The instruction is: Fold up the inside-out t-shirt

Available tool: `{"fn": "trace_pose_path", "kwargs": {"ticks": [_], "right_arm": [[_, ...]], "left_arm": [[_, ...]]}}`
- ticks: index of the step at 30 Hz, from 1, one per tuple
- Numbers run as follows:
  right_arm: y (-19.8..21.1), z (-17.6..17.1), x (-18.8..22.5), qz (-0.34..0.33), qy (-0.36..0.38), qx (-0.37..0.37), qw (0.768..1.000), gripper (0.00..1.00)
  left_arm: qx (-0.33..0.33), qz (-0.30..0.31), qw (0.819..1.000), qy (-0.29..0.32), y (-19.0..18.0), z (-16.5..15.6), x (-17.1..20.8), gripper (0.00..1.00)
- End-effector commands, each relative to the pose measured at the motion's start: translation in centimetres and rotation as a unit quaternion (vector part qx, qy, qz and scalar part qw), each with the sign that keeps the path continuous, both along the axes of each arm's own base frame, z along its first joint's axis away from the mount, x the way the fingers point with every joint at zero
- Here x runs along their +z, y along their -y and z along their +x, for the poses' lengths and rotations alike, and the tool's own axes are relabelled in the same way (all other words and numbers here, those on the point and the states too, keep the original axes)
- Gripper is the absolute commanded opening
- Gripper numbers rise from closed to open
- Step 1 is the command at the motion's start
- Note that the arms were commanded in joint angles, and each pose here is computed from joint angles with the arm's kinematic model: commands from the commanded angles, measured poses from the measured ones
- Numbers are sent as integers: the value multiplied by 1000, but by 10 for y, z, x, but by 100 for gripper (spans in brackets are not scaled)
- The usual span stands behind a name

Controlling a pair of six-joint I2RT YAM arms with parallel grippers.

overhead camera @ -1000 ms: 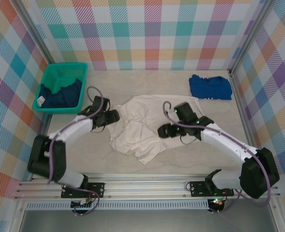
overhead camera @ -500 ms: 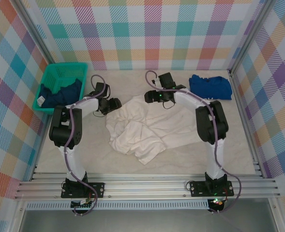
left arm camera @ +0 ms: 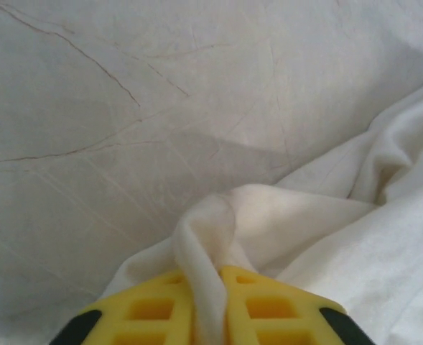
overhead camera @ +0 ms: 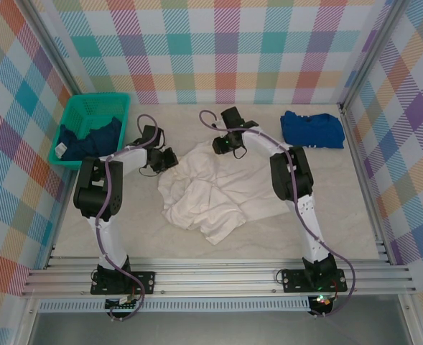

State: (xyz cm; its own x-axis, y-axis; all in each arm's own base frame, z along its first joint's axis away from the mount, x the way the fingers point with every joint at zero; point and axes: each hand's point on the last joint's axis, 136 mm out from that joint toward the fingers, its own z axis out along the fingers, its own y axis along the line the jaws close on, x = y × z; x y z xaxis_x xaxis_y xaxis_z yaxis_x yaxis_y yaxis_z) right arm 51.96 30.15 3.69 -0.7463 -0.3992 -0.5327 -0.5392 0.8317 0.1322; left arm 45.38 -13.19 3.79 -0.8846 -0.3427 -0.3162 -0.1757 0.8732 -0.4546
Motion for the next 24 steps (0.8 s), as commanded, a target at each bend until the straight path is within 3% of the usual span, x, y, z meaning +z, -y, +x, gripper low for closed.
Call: {"fn": "trace_pose_path", "kwargs": {"ticks": [1, 3, 7, 9, 13, 16, 20, 24], "right_arm": [[1, 8, 38, -3, 38, 10, 999, 15], [4, 15, 73, 3, 75, 4, 997, 1], [20, 9, 142, -3, 145, 10, 989, 0], [30, -8, 166, 2, 165, 9, 986, 0], [59, -66, 174, 16, 164, -9, 986, 0], [89, -124, 155, 34, 127, -49, 990, 0], [125, -210, 104, 60, 45, -103, 992, 0], [141, -266, 62, 79, -37, -137, 987, 26]], "left_arm": [[-8, -14, 998, 61, 10, 25, 43, 4], [-12, -23, 995, 100, 14, 38, 76, 0], [-26, -60, 980, 188, 24, 47, 157, 0], [-40, -77, 969, 230, 30, 37, 195, 0], [-86, -114, 951, 275, 55, -4, 229, 0], [-148, -134, 937, 285, 85, -56, 224, 0], [-251, -119, 927, 251, 122, -146, 172, 0], [-275, -91, 942, 168, 119, -203, 101, 12]]}}
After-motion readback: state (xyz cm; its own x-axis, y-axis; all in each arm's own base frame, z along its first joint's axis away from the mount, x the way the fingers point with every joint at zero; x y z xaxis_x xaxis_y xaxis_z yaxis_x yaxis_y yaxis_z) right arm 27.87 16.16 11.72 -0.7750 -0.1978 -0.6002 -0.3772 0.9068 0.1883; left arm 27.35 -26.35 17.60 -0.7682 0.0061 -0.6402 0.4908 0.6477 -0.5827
